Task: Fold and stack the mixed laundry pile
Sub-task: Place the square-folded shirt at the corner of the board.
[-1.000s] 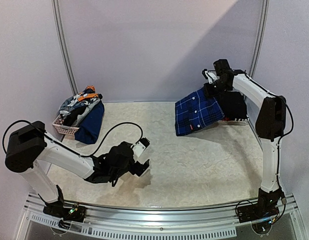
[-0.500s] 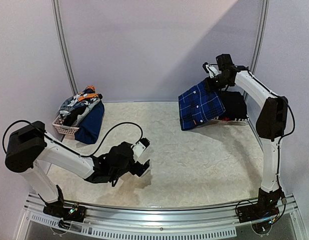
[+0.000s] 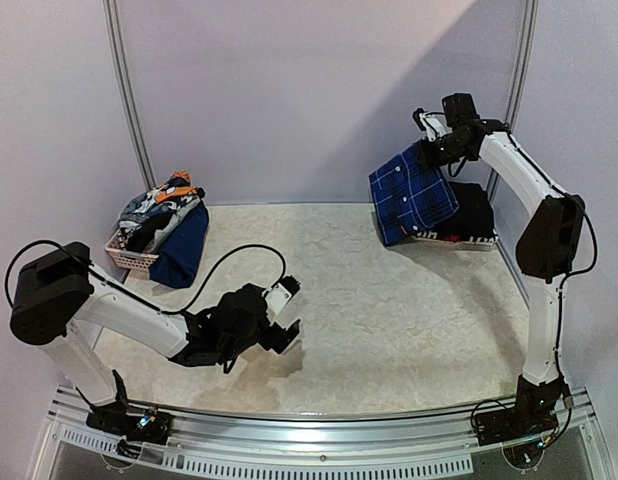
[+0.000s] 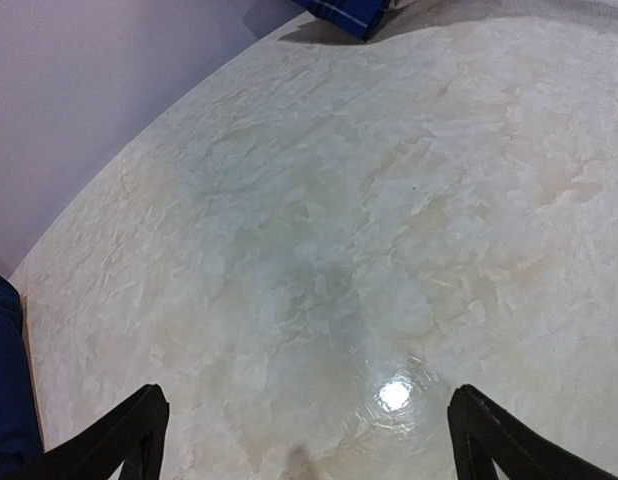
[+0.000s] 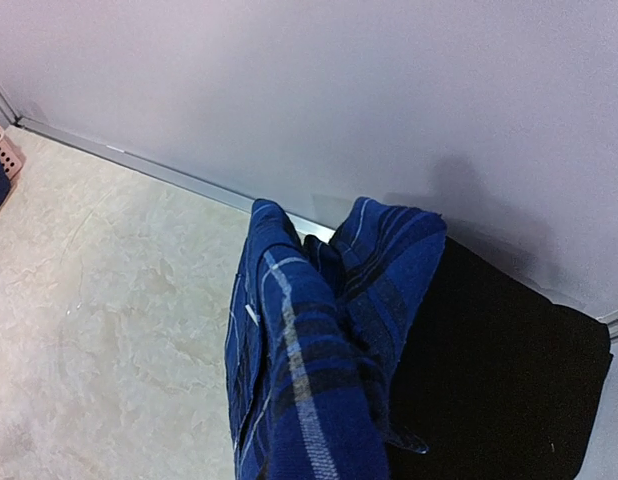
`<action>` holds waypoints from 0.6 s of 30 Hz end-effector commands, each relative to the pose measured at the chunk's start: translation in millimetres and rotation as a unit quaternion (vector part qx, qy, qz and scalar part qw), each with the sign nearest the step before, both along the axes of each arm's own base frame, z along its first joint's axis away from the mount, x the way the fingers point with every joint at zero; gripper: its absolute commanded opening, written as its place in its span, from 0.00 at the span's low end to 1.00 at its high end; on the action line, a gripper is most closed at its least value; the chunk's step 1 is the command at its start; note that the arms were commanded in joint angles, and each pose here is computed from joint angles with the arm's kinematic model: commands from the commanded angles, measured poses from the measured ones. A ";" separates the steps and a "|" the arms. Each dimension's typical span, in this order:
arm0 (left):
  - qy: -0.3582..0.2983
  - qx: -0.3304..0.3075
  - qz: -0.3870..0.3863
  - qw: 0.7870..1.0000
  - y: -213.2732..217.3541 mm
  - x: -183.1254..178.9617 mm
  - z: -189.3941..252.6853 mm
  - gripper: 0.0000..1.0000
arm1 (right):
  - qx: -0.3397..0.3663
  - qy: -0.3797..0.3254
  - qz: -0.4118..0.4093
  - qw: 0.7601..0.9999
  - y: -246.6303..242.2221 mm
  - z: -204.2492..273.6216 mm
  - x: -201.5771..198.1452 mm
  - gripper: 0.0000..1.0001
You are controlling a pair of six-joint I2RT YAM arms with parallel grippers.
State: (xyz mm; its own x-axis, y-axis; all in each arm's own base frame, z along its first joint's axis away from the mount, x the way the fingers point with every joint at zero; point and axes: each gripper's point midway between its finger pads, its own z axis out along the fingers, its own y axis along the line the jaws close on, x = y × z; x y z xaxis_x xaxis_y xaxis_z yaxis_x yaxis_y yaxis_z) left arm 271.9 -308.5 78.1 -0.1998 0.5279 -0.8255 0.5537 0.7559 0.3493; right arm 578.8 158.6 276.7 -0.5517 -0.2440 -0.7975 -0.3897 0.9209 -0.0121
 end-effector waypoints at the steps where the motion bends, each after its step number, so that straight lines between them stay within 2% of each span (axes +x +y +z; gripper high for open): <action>1: 0.005 -0.006 0.005 1.000 1.9 3.7 -2.3 0.99 | 0.010 -0.059 -0.015 0.998 -20.4 57.7 -3.4 0.00; 7: 0.006 -0.003 0.003 1.000 -1.2 4.8 -2.7 1.00 | 0.038 -0.064 -0.015 0.997 -27.5 73.4 -6.3 0.00; 18: 0.010 -0.002 -0.005 1.000 -7.1 5.5 -6.1 1.00 | 0.085 -0.078 0.023 0.993 -14.2 115.1 -37.5 0.00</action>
